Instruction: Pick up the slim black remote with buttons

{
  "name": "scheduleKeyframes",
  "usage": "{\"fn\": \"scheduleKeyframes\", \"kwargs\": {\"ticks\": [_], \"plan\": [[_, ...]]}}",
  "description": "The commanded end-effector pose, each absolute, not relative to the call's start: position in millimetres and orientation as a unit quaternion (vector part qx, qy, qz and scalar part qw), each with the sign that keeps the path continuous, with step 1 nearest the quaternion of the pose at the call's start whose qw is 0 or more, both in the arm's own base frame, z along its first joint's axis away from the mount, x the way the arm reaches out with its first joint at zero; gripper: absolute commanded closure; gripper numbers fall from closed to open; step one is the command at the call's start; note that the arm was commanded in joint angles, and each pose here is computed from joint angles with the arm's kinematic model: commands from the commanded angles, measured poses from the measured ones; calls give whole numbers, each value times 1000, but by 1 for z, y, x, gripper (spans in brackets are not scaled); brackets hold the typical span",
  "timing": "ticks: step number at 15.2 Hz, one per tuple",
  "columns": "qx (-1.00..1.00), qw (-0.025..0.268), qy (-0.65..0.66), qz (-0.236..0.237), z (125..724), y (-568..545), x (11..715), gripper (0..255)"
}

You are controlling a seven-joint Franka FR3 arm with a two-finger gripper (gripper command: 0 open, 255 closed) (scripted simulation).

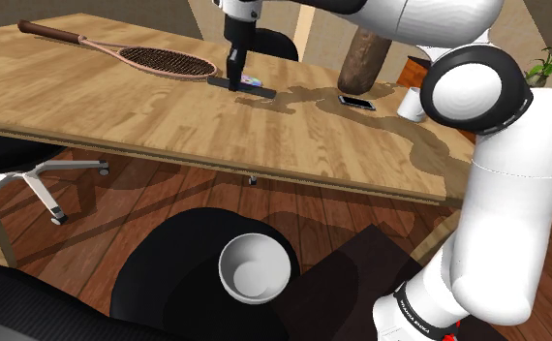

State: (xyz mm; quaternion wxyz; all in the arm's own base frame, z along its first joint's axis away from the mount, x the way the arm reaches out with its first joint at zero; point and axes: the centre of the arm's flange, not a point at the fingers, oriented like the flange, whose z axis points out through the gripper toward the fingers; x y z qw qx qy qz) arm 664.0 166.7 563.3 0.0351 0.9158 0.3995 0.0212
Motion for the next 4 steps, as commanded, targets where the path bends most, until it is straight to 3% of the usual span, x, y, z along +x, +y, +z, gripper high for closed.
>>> {"fn": "scheduleKeyframes", "kwargs": {"ticks": [1,4], "plan": [[916,35,400,21,575,166,664,255],[916,35,400,21,581,166,664,255]]}}
